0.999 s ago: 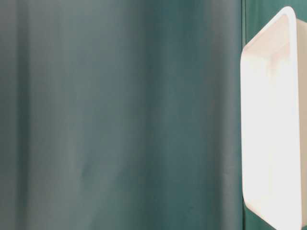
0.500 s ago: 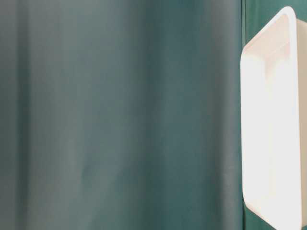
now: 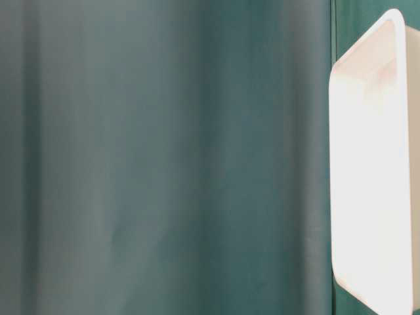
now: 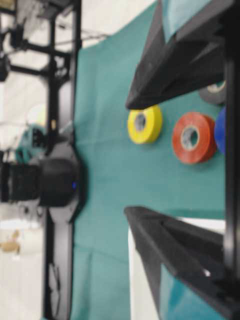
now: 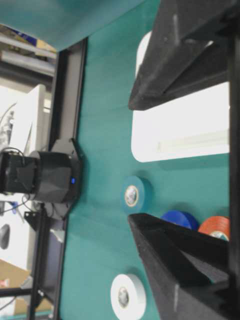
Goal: Put the tape alternately from left to right into the white case.
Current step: 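Move both grippers inward from the sides toward the tape rolls, then lower the right gripper over the yellow tape roll, then insert right gripper into yellow roll's core and grip it, then carry the yellow roll with the right gripper into the white tray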
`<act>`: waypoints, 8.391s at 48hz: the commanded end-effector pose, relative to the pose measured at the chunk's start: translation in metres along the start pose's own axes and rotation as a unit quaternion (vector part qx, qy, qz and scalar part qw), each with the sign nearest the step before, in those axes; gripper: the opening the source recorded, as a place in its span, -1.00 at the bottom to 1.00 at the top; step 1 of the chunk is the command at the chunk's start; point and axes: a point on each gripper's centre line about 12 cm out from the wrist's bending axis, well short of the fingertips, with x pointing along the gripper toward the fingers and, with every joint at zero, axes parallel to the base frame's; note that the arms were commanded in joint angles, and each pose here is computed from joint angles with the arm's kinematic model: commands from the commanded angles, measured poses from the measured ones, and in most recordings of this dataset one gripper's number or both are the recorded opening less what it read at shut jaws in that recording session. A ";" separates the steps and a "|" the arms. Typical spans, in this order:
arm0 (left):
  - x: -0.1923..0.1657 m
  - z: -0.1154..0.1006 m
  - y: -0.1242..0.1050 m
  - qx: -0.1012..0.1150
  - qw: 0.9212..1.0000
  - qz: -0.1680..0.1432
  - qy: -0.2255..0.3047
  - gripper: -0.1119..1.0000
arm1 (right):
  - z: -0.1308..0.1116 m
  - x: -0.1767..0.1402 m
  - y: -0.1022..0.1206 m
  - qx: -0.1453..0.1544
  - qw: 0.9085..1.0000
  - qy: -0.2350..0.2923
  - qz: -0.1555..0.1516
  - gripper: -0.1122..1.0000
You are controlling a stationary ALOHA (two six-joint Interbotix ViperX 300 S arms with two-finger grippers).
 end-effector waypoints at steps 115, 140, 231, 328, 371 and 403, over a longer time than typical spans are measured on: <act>0.117 -0.085 0.015 -0.009 0.952 0.029 0.305 0.84 | -0.073 0.149 -0.004 -0.010 0.968 0.250 -0.007 0.56; 0.113 -0.085 0.015 -0.010 0.950 0.029 0.311 0.84 | -0.069 0.141 -0.003 -0.009 0.969 0.245 -0.007 0.55; 0.112 -0.088 0.015 -0.010 0.948 0.029 0.316 0.84 | -0.123 0.076 0.065 -0.013 0.931 0.352 0.090 0.55; 0.111 -0.090 0.015 -0.010 0.948 0.029 0.316 0.84 | -0.171 0.101 0.071 -0.010 0.899 0.430 0.075 -0.76; 0.110 -0.092 0.015 -0.010 0.947 0.029 0.319 0.84 | -0.112 0.117 0.040 0.041 0.933 0.357 0.024 -0.76; 0.110 -0.093 0.015 -0.010 0.947 0.030 0.321 0.84 | -0.104 0.191 -0.052 -0.022 0.941 0.333 -0.057 -0.76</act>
